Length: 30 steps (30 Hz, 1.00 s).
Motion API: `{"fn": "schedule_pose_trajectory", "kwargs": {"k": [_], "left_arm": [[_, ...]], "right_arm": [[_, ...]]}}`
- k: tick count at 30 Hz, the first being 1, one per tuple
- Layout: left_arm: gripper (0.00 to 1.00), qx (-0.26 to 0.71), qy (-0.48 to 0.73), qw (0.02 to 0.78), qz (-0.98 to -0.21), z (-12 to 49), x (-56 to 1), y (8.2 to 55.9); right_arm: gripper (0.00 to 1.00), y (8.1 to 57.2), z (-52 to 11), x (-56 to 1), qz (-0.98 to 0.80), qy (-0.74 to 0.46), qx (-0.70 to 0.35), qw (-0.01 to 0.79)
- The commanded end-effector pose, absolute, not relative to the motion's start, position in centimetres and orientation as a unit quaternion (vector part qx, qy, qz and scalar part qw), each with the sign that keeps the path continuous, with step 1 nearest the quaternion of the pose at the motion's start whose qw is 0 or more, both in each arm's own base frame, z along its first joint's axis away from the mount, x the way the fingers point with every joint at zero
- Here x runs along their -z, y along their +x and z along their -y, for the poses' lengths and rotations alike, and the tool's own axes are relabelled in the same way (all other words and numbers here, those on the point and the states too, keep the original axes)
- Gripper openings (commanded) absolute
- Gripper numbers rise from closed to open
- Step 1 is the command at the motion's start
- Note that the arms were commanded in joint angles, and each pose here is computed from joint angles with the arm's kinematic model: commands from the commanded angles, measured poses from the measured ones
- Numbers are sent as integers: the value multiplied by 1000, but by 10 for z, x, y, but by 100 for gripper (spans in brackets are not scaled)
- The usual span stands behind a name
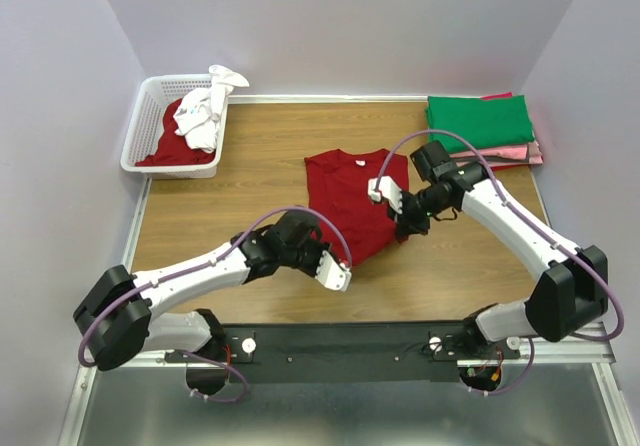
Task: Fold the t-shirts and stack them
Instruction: Fold the tshirt
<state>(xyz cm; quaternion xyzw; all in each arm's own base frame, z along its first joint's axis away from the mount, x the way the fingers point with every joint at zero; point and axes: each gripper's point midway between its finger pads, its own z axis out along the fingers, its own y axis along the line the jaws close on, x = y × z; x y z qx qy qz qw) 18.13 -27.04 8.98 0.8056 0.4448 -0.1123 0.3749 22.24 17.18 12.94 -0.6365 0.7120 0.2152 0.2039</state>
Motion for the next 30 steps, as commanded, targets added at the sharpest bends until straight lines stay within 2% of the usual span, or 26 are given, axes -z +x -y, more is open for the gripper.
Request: {"fn": "schedule_pose_trajectory", "kwargs": {"k": [1,7,19,26,30], "left_arm": [[0,48,786,421,-451,272,-121,235],[0,-28,724,516,-457,260,-171,322],[0,-131,633,607,-462,274,-205,442],[0,-178,590,618,-488,267,-196,491],[0,-181,593,601,-505,263,-172,505]], "right_arm": [[0,270,-180,-156,-730,-608,-167,264],[1,335,-163,-168,-767,-547,-127,312],[1,459,-141,-149,-820,-435,-81,364],[1,498,-140,-139,-828,-403,-63,384],[0,508,-146,-127,-830,-403,-75,379]]}}
